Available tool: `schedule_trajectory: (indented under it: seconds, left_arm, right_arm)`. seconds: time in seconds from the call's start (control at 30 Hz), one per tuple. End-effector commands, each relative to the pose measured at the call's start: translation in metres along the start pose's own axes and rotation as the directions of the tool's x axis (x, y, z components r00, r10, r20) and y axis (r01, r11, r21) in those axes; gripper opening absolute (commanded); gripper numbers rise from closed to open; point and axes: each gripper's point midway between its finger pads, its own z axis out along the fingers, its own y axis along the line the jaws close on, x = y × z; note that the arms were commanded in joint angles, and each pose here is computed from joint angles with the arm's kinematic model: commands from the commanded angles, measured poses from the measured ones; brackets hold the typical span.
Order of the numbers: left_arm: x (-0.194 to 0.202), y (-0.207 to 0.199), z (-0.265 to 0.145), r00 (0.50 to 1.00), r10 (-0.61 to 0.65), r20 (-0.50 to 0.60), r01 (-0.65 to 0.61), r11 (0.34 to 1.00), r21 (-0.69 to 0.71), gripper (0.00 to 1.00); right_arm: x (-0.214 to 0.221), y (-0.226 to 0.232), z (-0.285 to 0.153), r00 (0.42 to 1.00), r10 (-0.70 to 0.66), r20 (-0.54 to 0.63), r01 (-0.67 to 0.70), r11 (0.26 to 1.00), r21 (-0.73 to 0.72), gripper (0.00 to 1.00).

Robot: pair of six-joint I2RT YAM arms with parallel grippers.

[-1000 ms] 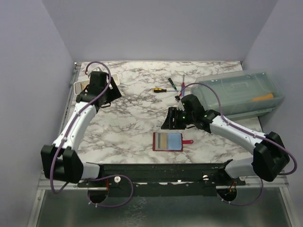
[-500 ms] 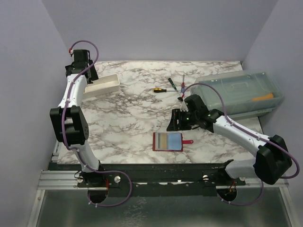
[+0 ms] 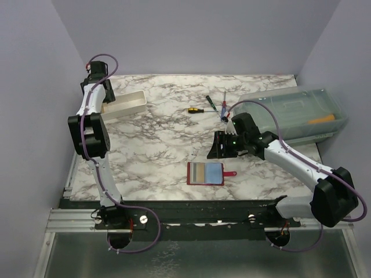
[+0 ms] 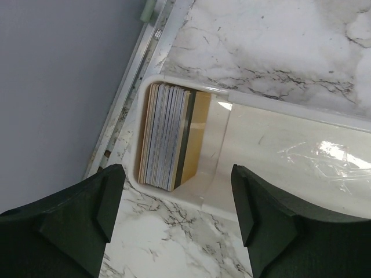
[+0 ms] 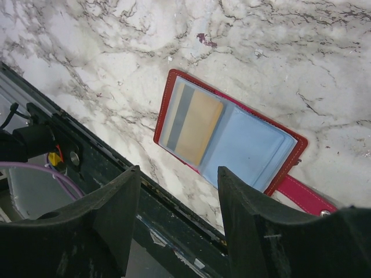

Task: Put the credit cards into the card holder
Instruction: Pick up the credit card from the storage box.

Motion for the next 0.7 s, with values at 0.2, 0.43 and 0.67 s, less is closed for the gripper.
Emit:
schedule_trajectory:
  seconds: [0.2, 0.43, 0.67]
  left_arm:
    - [0.020, 0.025, 0.018, 0.995, 0.030, -0.093, -0.040, 0.993, -0.109, 0.78]
    - [0.028, 0.024, 0.038, 0.992, 0.035, -0.124, -0.053, 0.988, -0.144, 0.78]
    - [0.032, 0.033, 0.042, 0.990, 0.028, -0.136, -0.054, 0.980, -0.191, 0.76]
  right_arm:
    - [-0.010, 0.015, -0.013, 1.000, -0.005, 0.018, 0.006, 0.999, -0.052, 0.59]
    - [-0.011, 0.017, -0.016, 1.000, 0.003, 0.027, -0.001, 0.998, -0.056, 0.59]
    - [-0.010, 0.017, -0.015, 1.000, 0.009, 0.028, -0.008, 0.998, -0.062, 0.59]
